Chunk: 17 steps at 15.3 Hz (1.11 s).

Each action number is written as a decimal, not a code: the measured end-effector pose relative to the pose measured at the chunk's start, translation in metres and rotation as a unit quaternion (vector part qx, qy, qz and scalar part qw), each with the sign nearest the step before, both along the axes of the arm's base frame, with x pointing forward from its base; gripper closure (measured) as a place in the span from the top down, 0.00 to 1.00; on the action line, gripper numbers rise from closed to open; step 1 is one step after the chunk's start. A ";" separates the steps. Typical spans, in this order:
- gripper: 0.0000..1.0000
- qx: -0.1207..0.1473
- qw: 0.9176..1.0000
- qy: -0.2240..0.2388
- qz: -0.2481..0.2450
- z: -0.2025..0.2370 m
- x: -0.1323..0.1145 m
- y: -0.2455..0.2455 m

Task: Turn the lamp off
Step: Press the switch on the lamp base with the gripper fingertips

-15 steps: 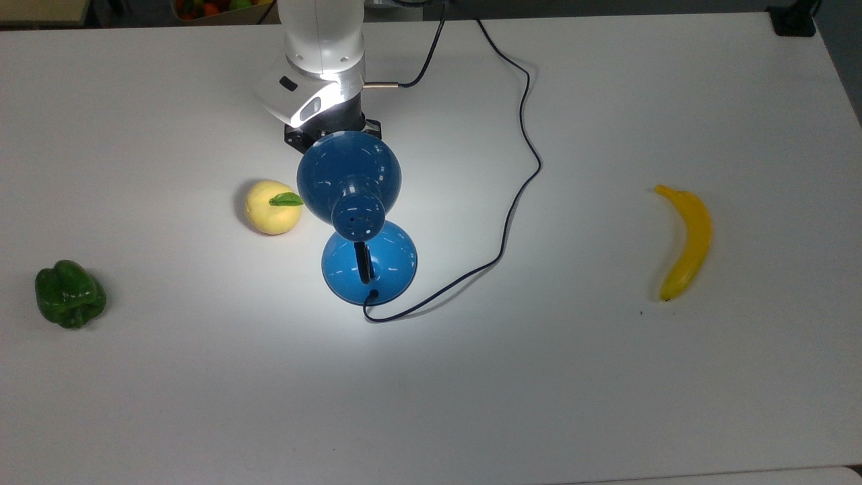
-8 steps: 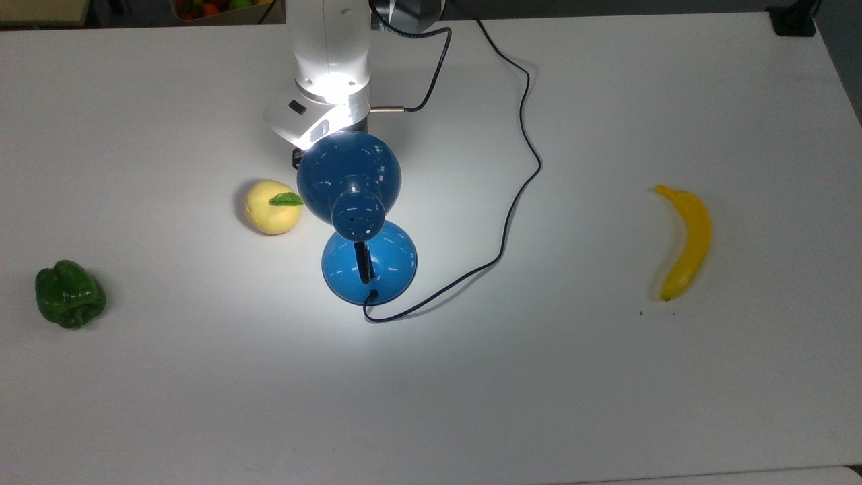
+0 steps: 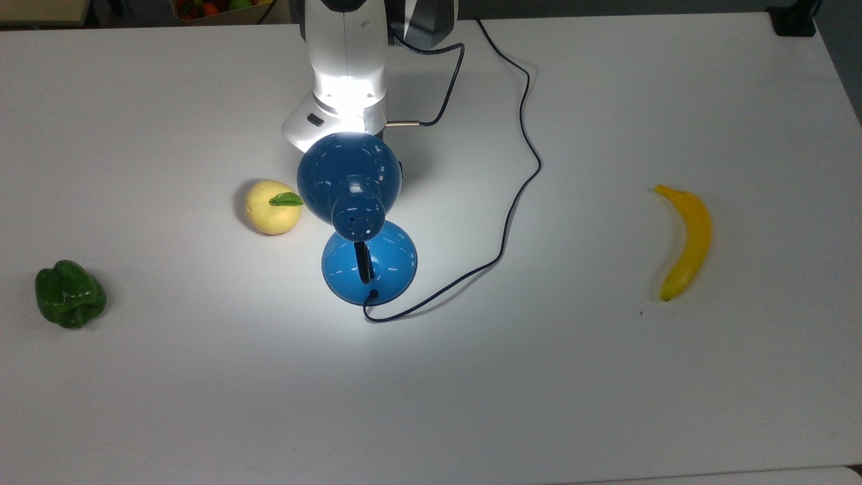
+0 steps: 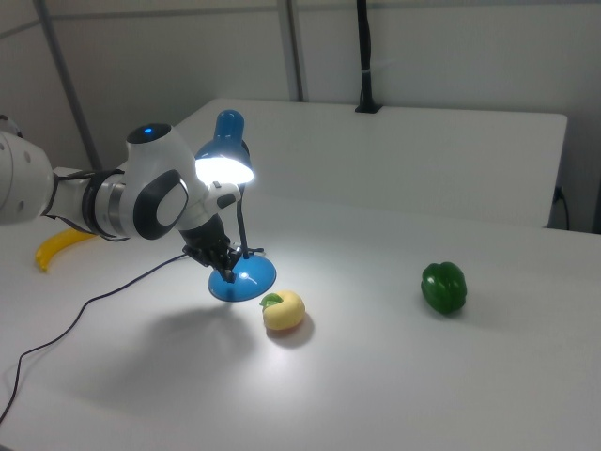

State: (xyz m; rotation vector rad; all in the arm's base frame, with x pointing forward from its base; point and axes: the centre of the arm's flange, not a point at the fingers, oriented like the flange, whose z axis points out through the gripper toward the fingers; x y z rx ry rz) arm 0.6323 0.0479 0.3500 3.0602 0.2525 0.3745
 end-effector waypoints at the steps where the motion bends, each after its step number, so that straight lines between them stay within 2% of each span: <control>1: 0.01 0.000 1.000 -0.003 0.001 -0.001 0.001 0.001; 17: 0.01 0.005 1.000 -0.018 -0.001 -0.016 0.006 0.005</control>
